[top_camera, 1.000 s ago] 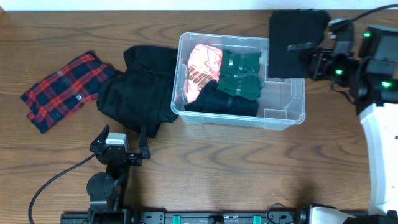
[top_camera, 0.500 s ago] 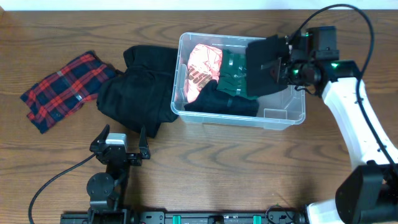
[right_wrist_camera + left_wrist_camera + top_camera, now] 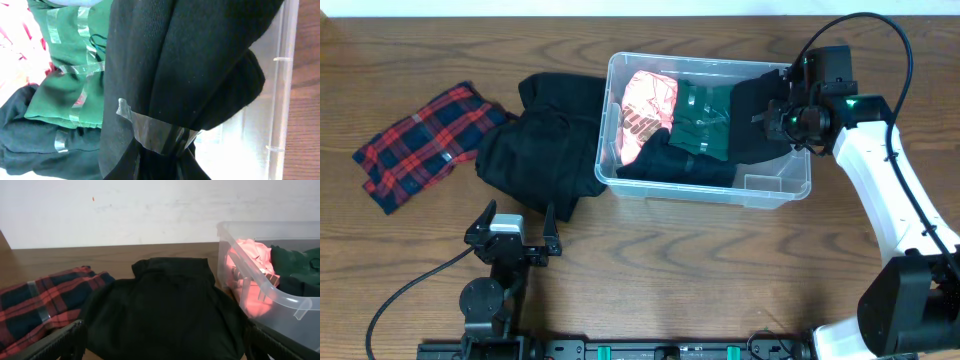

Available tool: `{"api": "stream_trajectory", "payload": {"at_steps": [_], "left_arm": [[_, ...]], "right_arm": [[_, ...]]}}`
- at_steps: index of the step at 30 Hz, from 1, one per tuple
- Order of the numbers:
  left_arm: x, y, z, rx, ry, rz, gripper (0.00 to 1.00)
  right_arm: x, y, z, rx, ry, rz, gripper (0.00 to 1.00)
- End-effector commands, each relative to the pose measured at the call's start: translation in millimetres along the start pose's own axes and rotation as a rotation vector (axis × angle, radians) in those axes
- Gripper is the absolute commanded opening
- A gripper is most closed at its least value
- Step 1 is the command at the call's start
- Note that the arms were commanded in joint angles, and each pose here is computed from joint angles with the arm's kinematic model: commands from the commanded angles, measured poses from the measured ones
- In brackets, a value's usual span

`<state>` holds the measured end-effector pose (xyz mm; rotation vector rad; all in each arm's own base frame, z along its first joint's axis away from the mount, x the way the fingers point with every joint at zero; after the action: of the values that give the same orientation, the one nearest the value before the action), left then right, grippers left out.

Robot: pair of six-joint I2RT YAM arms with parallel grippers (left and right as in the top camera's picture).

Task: Pack container
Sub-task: 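Lower the black garment into the bin's right side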

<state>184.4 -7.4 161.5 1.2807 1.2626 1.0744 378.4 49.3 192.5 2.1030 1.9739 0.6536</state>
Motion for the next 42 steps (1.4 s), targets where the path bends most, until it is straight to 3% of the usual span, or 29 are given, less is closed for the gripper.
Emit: {"api": "stream_trajectory", "payload": {"at_steps": [1, 42], "left_arm": [[1, -14, 2, 0.044, 0.003, -0.012, 0.98], [1, -14, 2, 0.044, 0.003, -0.012, 0.98]], "right_arm": [[4, 2, 2, -0.007, 0.0, 0.005, 0.01], [21, -11, 12, 0.033, 0.177, -0.056, 0.01]]}}
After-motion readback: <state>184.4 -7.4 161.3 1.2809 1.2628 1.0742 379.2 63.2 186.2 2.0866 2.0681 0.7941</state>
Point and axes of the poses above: each gripper's point midway between its finger pads, its own z axis out along the fingers, its own x axis along the line the jaws close on, y = z × x, the point moved 6 cm from there along -z, back along the fingers, and after that the axes turned 3 degrees about -z, right-handed, at the moved point
